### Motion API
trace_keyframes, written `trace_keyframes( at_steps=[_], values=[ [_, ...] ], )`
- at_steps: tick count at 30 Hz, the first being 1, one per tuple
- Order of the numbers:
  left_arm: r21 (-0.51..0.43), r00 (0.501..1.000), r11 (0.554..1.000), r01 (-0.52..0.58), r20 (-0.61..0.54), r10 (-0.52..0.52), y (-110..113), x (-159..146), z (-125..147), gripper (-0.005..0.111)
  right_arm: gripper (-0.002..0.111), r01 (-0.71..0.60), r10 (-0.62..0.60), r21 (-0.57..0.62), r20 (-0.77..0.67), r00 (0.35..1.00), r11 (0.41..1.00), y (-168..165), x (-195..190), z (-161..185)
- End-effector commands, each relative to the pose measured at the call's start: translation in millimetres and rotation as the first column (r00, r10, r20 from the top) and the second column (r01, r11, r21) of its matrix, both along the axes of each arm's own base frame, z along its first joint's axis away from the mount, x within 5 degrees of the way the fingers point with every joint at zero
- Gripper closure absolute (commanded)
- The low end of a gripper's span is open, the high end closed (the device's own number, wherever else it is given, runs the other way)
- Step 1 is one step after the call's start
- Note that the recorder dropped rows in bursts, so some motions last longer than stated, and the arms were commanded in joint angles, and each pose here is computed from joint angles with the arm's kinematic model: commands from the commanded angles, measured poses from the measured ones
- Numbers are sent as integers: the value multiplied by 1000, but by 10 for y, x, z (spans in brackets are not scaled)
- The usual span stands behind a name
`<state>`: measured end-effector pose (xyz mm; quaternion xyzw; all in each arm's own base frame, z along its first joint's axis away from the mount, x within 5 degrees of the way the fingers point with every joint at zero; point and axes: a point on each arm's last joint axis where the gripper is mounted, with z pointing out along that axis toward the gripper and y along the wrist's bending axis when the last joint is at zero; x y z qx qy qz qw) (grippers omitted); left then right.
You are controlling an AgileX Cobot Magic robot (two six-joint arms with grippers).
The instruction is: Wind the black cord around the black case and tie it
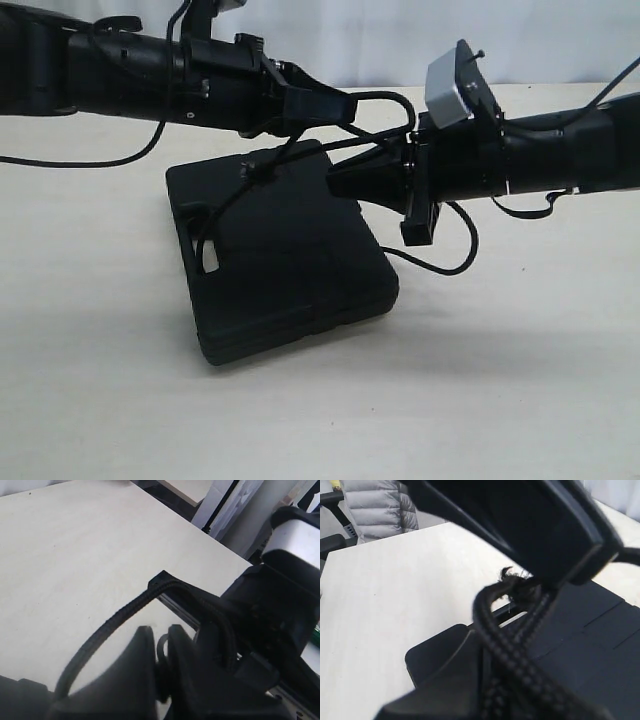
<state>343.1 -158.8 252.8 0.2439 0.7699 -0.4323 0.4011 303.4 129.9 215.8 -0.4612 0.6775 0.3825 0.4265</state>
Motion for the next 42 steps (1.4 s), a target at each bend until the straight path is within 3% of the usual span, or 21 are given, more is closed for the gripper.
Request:
trace_keyframes(
  at_steps=[1, 4, 7, 10, 13, 16, 19, 21, 24, 33, 37, 42],
  values=[
    [-28, 1000, 1000, 11, 2, -11, -15, 0, 37, 107, 86, 2, -2, 8, -8, 1000, 1000, 5, -7, 26],
    [-42, 1000, 999, 25, 5, -25, -16, -16, 64, 107, 65, 45, -45, 12, -63, 997, 999, -21, 8, 35],
    [-48, 999, 999, 13, 30, -11, -1, -42, 162, 107, 44, 198, -201, -33, -150, 968, 980, -195, 73, 77],
    [-63, 998, 998, -10, 60, 14, 20, -75, 294, 107, 37, 286, -304, -130, -145, 942, 949, -481, 64, 165],
    [-83, 995, 996, -45, 89, 52, 50, -108, 436, 107, 38, 388, -412, -177, -124, 903, 904, -773, 41, 292],
    [-97, 990, 994, -53, 124, 65, 64, -136, 539, 107, 38, 461, -468, -83, -124, 875, 884, -918, -12, 524],
    [-109, 985, 993, -44, 160, 61, 51, -124, 654, 107, 38, 455, -452, 15, -76, 889, 891, -910, -116, 773],
    [-123, 981, 992, -24, 186, 47, 37, -116, 743, 107, 38, 382, -382, 7, 3, 924, 924, -819, -190, 837],
    [-139, 976, 990, -8, 214, 38, 25, -104, 849, 107, 38, 301, -296, -99, 62, 953, 948, -644, -214, 739],
    [-153, 974, 988, 26, 228, 10, 9, -123, 894, 107, 38, 345, -291, -223, 242, 925, 912, -121, -49, 489],
    [-153, 974, 988, 26, 228, 10, 9, -123, 894, 107, 50, 329, -250, -245, 302, 920, 912, -1, -62, 469],
    [-149, 974, 989, 13, 227, 21, 15, -112, 890, 107, 79, 370, -299, -218, 300, 906, 903, 26, -44, 489]
  ],
)
